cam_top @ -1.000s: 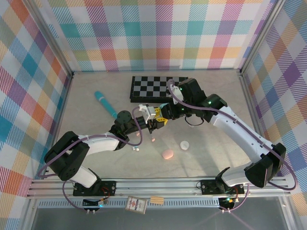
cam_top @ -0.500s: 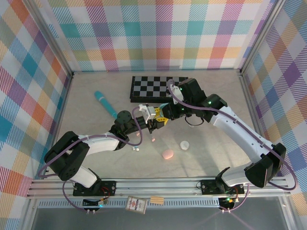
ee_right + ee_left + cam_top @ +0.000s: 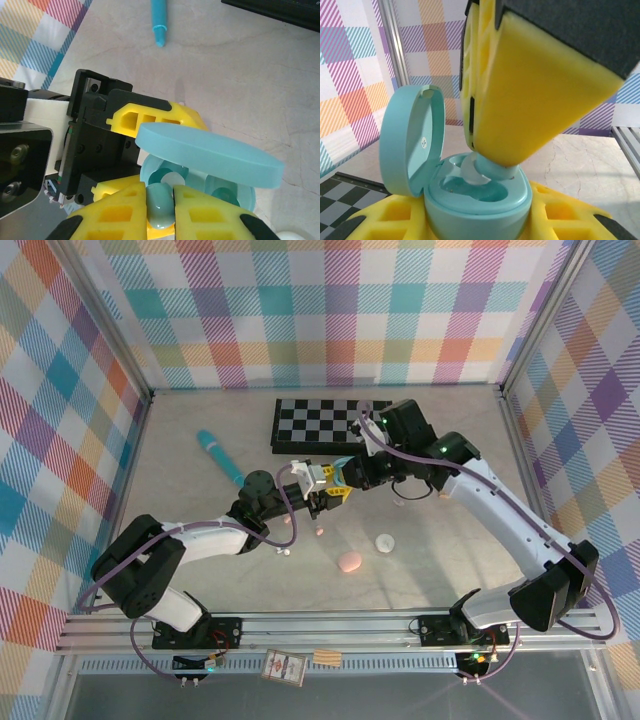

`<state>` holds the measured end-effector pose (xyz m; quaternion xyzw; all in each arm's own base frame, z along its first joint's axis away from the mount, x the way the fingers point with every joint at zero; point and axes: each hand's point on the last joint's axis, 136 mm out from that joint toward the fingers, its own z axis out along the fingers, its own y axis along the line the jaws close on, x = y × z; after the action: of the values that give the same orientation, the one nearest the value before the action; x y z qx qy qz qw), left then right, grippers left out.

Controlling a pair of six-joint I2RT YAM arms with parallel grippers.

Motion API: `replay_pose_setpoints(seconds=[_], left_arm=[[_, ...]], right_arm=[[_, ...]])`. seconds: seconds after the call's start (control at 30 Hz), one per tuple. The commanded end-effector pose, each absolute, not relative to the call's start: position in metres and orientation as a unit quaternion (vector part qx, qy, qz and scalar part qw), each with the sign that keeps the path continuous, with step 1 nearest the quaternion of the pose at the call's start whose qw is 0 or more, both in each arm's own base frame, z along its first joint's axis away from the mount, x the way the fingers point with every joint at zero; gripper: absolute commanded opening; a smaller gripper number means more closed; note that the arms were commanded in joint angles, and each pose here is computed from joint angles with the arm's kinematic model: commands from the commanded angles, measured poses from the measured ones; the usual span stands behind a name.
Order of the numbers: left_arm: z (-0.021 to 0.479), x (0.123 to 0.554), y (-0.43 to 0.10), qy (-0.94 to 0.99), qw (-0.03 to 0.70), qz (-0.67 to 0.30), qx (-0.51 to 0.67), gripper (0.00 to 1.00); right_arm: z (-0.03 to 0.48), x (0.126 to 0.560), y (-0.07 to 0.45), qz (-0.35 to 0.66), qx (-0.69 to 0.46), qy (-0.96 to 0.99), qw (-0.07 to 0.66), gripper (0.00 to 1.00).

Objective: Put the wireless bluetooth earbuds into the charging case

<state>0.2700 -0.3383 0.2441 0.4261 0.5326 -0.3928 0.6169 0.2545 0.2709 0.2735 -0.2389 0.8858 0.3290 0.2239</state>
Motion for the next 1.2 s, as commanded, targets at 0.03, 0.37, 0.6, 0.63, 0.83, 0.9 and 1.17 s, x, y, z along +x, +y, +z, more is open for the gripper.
replay_pose_setpoints(seconds=[0.03,0.37,0.6,0.63,0.83,0.9,1.17], left_arm=[[0.27,0.258,-0.338,0.482,0.641,-0.397,0.447,0.27],[0.271,0.258,-0.34,0.482,0.638,-0.401,0.447,0.27],[0.273,0.259,-0.341,0.484,0.636,-0.411,0.44,0.27],[0.271,0.259,-0.341,0.485,0.634,-0.412,0.439,0.27],[0.27,0.262,-0.341,0.492,0.631,-0.419,0.43,0.27],[0.27,0.264,-0.341,0.496,0.63,-0.42,0.425,0.27],[0.263,0.276,-0.341,0.517,0.631,-0.411,0.406,0.26]], right_arm=[[0.28,0.249,0.272,0.344,-0.245,0.883,0.203,0.18],[0.274,0.25,0.277,0.36,-0.235,0.886,0.173,0.21],[0.279,0.256,0.273,0.352,-0.223,0.889,0.19,0.33],[0.28,0.257,0.271,0.348,-0.22,0.891,0.193,0.35],[0.283,0.26,0.264,0.332,-0.211,0.895,0.209,0.38],[0.285,0.261,0.262,0.328,-0.208,0.896,0.217,0.39],[0.298,0.25,0.267,0.363,-0.225,0.875,0.227,0.42]])
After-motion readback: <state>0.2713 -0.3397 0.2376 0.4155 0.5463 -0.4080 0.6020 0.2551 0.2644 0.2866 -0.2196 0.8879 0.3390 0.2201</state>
